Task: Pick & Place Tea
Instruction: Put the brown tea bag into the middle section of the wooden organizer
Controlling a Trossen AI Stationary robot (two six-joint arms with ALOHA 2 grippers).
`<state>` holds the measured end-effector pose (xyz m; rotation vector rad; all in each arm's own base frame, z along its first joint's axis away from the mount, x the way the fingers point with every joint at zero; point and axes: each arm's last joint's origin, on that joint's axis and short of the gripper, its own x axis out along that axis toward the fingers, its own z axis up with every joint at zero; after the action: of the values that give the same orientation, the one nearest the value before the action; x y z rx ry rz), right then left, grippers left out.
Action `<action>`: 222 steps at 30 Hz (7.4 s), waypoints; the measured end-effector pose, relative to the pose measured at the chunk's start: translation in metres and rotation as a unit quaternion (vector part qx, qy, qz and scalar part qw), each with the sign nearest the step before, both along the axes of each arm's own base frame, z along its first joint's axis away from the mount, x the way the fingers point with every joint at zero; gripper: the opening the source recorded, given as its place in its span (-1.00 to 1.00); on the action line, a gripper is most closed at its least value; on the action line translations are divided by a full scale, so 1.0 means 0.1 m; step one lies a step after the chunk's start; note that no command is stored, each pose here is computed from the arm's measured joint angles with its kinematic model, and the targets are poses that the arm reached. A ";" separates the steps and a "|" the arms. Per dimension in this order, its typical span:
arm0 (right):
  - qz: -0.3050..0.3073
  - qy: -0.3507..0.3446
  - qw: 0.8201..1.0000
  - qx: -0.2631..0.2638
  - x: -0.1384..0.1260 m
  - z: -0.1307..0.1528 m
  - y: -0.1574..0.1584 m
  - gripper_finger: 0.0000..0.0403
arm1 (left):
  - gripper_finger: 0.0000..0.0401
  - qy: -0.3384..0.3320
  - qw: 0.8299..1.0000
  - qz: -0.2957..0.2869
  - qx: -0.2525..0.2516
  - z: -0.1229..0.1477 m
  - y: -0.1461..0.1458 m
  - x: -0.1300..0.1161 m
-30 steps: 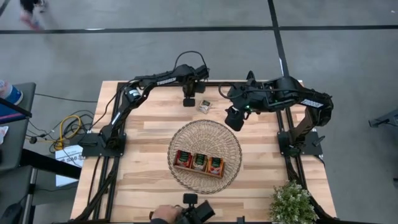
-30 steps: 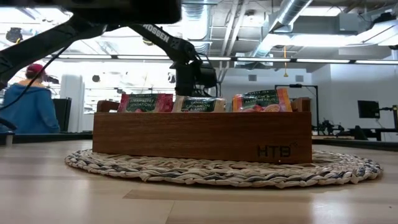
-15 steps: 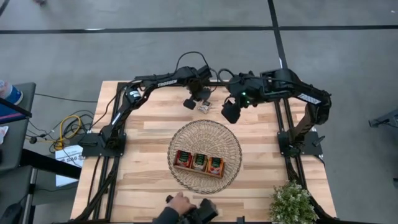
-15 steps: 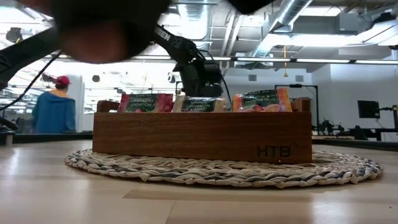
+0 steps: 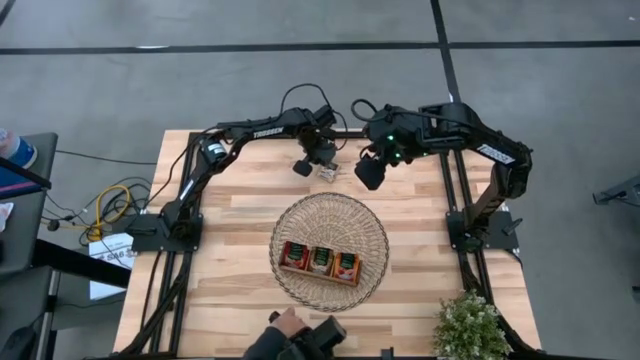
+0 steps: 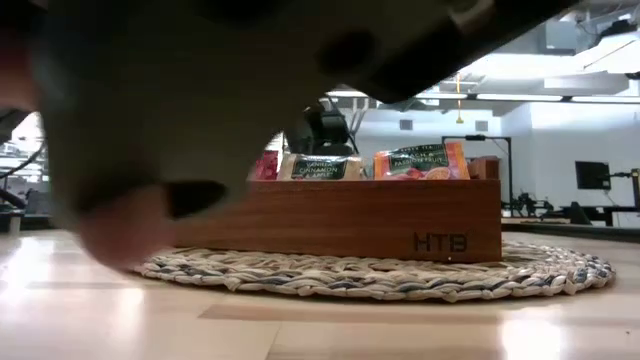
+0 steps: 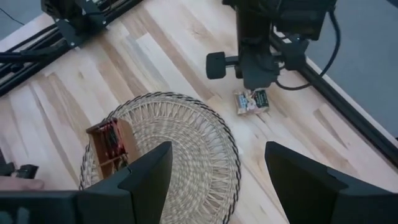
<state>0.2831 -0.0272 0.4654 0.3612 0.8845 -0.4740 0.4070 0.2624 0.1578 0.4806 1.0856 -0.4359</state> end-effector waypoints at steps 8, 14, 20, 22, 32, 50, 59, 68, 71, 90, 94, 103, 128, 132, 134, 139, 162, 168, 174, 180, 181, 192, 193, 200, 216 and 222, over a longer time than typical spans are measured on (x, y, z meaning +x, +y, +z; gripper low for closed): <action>0.015 -0.001 1.000 0.015 0.00 0.00 -0.02 0.24 | -1.00 -0.027 0.999 -0.002 -0.034 -0.05 0.06 -0.01; 0.016 -0.003 1.000 0.017 0.00 0.00 -0.02 0.24 | -1.00 -0.014 0.997 0.016 -0.081 -0.14 0.15 -0.12; 0.018 -0.005 0.999 0.026 0.01 0.00 -0.02 0.24 | -1.00 0.006 0.996 0.039 -0.083 -0.22 0.24 -0.19; 0.018 -0.006 0.999 0.027 0.01 0.00 -0.02 0.24 | -1.00 0.019 0.997 0.041 -0.065 -0.20 0.20 -0.16; 0.015 -0.017 0.999 0.029 0.02 0.01 -0.02 0.24 | -1.00 0.179 0.966 0.159 -0.092 -0.20 0.18 -0.46; 0.039 -0.021 0.999 0.015 0.04 0.02 0.13 0.24 | -1.00 0.292 0.831 0.443 -0.168 0.20 0.21 -0.89; 0.040 -0.016 0.998 -0.035 0.04 0.03 0.23 0.24 | -1.00 0.148 0.845 0.480 -0.185 0.91 -0.04 -1.16; 0.069 -0.052 0.992 -0.096 0.12 0.10 0.17 0.24 | -1.00 -0.135 0.827 0.523 -0.157 1.23 -0.52 -1.60; 0.079 -0.071 0.989 -0.102 0.15 0.13 0.11 0.24 | -1.00 -0.142 0.816 0.537 -0.158 1.26 -0.59 -1.60; 0.065 -0.051 0.992 -0.098 0.12 0.10 0.07 0.24 | 0.08 -0.022 0.785 0.600 -0.155 0.55 -0.47 -1.31; 0.055 -0.050 0.992 -0.098 0.12 0.10 0.01 0.24 | 0.17 0.010 0.754 0.645 -0.124 0.34 -0.44 -1.27; 0.047 -0.054 0.994 -0.083 0.11 0.10 -0.04 0.24 | 0.18 0.054 0.760 0.639 -0.105 0.07 -0.46 -1.19; 0.041 -0.054 0.994 -0.083 0.11 0.10 -0.08 0.24 | -0.35 0.098 0.783 0.608 -0.085 -0.27 -0.51 -1.07; 0.039 -0.054 0.994 -0.083 0.11 0.10 -0.10 0.24 | -0.76 0.099 0.786 0.606 -0.075 -0.27 -0.54 -1.05; 0.038 -0.053 0.994 -0.083 0.11 0.10 -0.10 0.24 | -0.91 0.099 0.791 0.601 -0.061 -0.26 -0.56 -1.04; 0.044 -0.045 0.994 -0.087 0.10 0.10 -0.10 0.24 | -0.93 0.084 0.800 0.593 -0.020 -0.12 -0.60 -1.06; -0.007 -0.084 0.993 -0.086 0.04 0.16 -0.65 0.24 | -0.95 -0.270 0.806 0.506 0.145 1.82 -1.72 -1.36; 0.024 -0.170 0.985 0.029 0.21 0.11 -0.96 0.24 | -0.95 -0.296 0.825 0.437 0.200 1.91 -2.05 -1.27; 0.060 -0.190 0.972 0.128 0.47 -0.07 -1.09 0.24 | -0.95 -0.299 0.819 0.411 0.265 1.93 -2.21 -1.23; 0.080 -0.214 0.958 0.173 0.70 -0.20 -1.16 0.24 | -0.95 -0.303 0.819 0.406 0.270 1.93 -2.27 -1.22; 0.083 -0.224 0.956 0.173 0.75 -0.20 -1.15 0.24 | -0.95 -0.303 0.819 0.406 0.270 1.94 -2.28 -1.22; 0.070 -0.237 0.950 0.191 0.96 -0.34 -1.23 0.24 | -0.95 -0.317 0.813 0.396 0.285 1.98 -2.29 -1.20; 0.071 -0.236 0.950 0.191 0.98 -0.35 -1.23 0.24 | -0.95 -0.321 0.812 0.395 0.286 1.99 -2.29 -1.19; 0.064 -0.245 0.948 0.192 1.05 -0.40 -1.27 0.24 | -0.95 -0.324 0.811 0.392 0.287 2.00 -2.30 -1.19; 0.063 -0.249 0.947 0.194 1.05 -0.39 -1.28 -0.22 | -0.95 -0.335 0.808 0.390 0.287 2.03 -2.30 -1.17; 0.068 -0.249 0.947 0.189 1.05 -0.39 -1.28 -0.70 | -0.95 -0.335 0.807 0.391 0.288 2.03 -2.30 -1.17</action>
<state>0.3877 -0.1555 0.4265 0.7308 0.4950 -0.0685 0.2896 0.0328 0.3606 0.6000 0.6041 0.7876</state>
